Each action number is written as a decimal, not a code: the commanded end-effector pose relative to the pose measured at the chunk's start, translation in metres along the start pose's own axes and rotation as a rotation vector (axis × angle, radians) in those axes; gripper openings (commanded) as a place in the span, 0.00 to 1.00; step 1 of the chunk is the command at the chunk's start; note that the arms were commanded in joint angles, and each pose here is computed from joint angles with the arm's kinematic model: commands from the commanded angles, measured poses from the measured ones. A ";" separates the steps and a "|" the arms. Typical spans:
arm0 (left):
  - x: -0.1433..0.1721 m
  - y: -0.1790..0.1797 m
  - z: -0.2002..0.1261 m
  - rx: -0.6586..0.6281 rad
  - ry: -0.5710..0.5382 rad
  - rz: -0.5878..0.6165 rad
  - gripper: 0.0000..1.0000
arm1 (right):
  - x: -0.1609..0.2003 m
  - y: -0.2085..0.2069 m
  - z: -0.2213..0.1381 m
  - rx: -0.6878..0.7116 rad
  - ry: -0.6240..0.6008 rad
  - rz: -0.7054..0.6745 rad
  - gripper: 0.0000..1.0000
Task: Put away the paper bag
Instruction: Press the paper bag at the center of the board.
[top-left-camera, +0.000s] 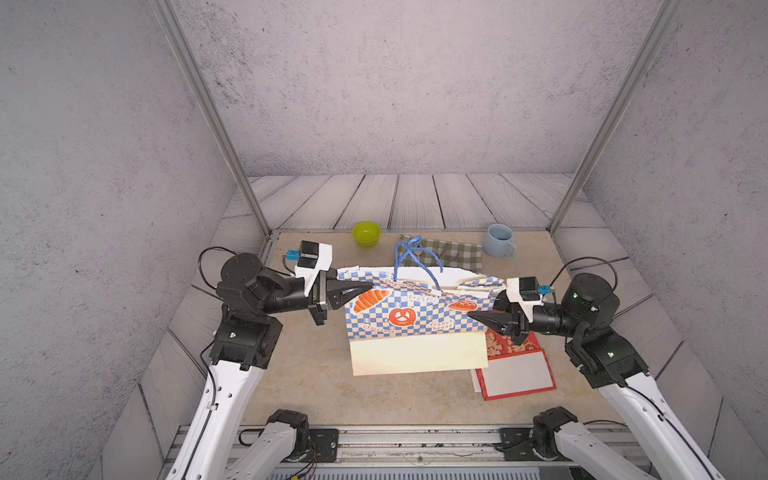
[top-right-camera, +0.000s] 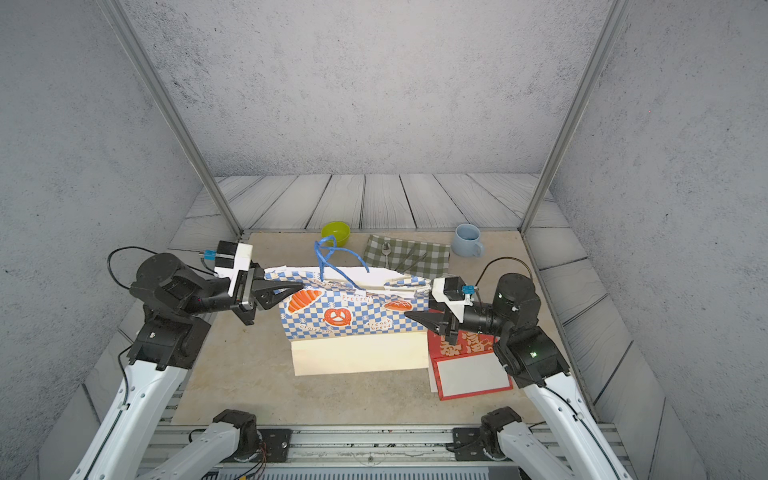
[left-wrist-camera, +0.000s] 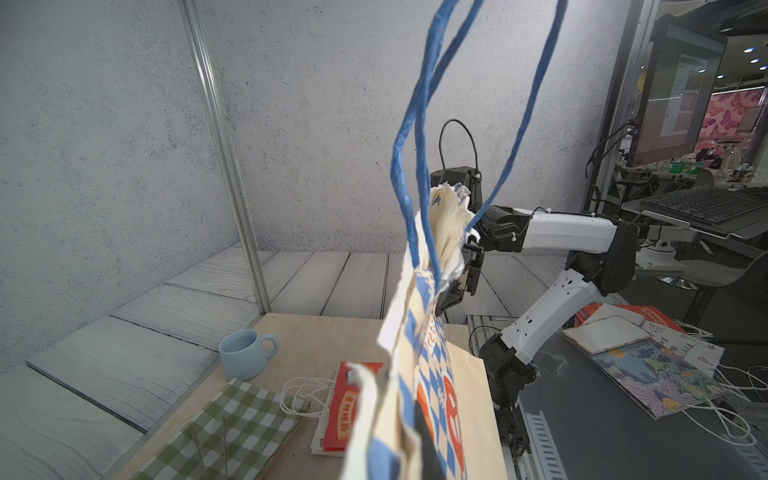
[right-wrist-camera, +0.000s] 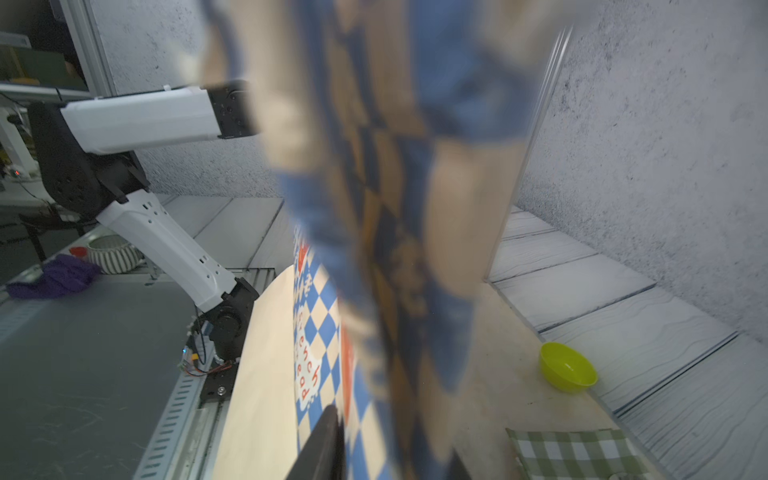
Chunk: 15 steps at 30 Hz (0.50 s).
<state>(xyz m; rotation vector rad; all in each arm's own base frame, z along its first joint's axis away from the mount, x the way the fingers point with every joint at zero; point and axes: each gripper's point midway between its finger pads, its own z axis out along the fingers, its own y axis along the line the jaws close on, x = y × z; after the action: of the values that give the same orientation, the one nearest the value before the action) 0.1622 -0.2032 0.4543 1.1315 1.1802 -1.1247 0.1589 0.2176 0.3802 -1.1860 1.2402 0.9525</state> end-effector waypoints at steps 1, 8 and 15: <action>-0.004 -0.003 0.000 0.004 0.001 0.031 0.00 | -0.017 0.006 -0.003 -0.019 -0.031 -0.013 0.24; -0.001 -0.003 0.000 0.008 0.003 0.021 0.00 | -0.040 -0.006 -0.010 0.086 -0.060 -0.056 0.77; 0.006 0.000 0.001 0.008 0.009 0.010 0.00 | -0.059 -0.004 -0.004 0.002 -0.099 -0.037 0.58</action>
<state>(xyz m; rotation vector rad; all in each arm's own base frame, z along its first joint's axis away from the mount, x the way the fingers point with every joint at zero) 0.1638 -0.2037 0.4500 1.1366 1.1876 -1.1207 0.1595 0.2152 0.4271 -1.1319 1.1712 0.9286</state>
